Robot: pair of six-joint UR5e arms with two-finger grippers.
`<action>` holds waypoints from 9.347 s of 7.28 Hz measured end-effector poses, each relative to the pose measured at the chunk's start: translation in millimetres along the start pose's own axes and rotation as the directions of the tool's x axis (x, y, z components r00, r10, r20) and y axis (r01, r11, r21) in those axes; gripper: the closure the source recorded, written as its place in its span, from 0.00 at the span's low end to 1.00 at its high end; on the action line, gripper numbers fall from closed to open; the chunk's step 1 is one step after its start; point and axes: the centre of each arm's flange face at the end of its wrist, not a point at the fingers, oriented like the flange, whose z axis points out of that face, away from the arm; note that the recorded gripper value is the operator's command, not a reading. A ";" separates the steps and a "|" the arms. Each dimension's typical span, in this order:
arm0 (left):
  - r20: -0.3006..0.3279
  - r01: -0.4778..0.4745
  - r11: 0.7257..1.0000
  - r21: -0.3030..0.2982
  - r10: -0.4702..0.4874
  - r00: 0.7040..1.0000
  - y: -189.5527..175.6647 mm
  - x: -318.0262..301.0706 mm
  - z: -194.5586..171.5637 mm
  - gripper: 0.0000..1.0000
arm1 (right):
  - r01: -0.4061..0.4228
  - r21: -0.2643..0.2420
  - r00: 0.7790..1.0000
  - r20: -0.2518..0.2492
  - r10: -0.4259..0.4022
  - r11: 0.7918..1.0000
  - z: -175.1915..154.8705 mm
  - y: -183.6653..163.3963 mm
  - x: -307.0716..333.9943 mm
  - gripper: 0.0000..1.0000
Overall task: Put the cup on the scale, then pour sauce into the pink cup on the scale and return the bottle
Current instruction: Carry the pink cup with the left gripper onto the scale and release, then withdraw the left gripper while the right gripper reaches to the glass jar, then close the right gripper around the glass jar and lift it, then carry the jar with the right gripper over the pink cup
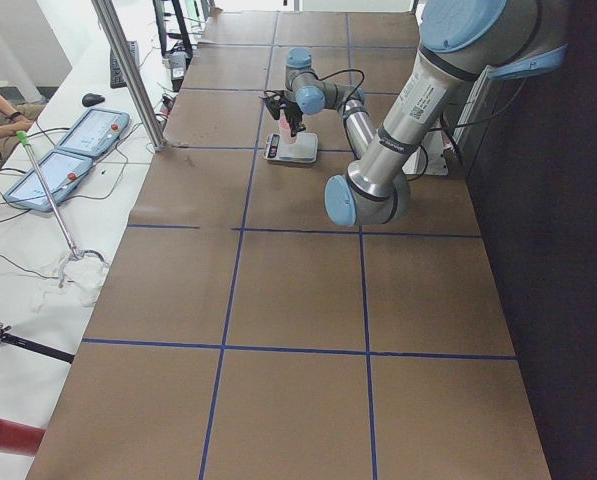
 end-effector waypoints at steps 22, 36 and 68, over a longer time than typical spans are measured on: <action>-0.058 -0.337 0.941 0.040 0.338 0.939 -106.4 -98.5 -183.6 0.00 | -0.189 0.087 0.980 -0.042 0.193 0.978 -59.9 116.8 -382.9 0.00; 0.252 -0.759 0.651 -0.019 0.738 0.626 -266.3 -319.4 -214.5 0.00 | 0.069 0.650 0.987 -0.154 0.043 0.757 206.7 237.9 -411.1 0.00; 0.206 -0.846 0.531 0.053 0.823 0.530 -444.8 -568.5 -182.7 0.00 | 0.766 0.505 0.627 -0.724 -0.288 0.397 105.6 130.7 -637.8 1.00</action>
